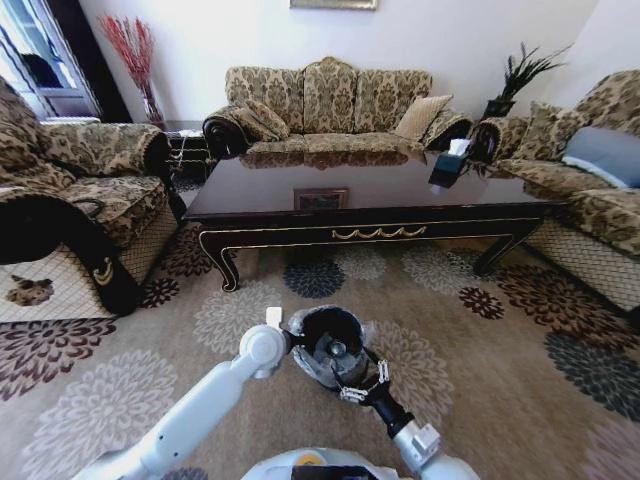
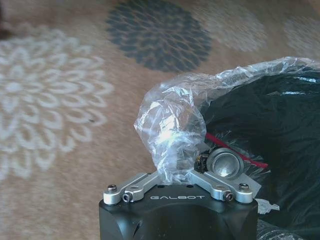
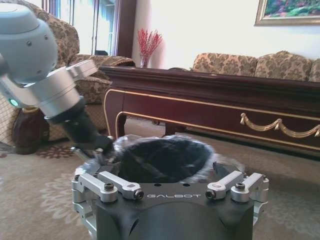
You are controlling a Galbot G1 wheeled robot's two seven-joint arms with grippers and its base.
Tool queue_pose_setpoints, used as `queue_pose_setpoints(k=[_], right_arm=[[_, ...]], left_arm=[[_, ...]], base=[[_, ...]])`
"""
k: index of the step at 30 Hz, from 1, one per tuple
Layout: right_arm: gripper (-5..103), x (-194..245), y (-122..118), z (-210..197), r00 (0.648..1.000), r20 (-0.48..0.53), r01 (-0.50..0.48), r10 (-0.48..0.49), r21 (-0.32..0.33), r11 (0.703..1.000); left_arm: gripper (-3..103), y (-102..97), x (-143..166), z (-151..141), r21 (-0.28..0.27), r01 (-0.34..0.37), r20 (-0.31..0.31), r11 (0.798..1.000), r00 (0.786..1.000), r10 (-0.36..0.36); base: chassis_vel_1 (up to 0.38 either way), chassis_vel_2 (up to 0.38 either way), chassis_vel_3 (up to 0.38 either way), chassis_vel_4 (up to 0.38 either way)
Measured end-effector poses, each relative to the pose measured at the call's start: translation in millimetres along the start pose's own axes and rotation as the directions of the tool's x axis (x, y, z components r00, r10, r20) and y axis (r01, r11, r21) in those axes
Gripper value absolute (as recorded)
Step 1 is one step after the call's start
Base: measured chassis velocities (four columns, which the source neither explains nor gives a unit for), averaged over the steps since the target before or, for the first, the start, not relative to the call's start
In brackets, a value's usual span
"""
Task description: Move to the front of the table and pick up the trash from the floor, then place it into the trash bin.
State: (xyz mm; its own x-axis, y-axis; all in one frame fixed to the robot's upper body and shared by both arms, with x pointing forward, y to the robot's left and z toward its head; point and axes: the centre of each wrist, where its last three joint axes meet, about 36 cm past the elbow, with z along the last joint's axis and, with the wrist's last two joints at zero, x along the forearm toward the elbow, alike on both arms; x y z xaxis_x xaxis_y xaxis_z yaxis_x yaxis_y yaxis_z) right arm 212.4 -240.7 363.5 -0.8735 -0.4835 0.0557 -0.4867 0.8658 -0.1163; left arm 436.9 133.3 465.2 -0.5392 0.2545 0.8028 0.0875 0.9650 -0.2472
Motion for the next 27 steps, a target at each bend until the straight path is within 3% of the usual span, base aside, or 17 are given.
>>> queue_pose_setpoints(k=[3, 11, 27], right_arm=[[100, -4, -9, 1, 0.999, 0.015, -0.043, 0.043, -0.001, 0.999], [100, -8, -16, 2, 0.997, 0.024, -0.068, 0.068, 0.001, 0.998], [100, -1, -14, 3, 0.998, 0.011, -0.059, 0.059, 0.010, 0.998]], left_arm=[[0, 25.0, 8, -14, 0.053, 0.032, 0.027, 0.998, 0.999, -0.033], [0, 54.4, 15, -17, 0.102, 0.101, 0.027, 0.990, 0.994, -0.104], [0, 67.7, -3, 7, 0.151, 0.211, -0.065, 0.966, 0.977, -0.204]], base=[[0.000, 0.000, 0.000, 0.000], [0.000, 0.000, 0.000, 0.000], [0.000, 0.000, 0.000, 0.000]])
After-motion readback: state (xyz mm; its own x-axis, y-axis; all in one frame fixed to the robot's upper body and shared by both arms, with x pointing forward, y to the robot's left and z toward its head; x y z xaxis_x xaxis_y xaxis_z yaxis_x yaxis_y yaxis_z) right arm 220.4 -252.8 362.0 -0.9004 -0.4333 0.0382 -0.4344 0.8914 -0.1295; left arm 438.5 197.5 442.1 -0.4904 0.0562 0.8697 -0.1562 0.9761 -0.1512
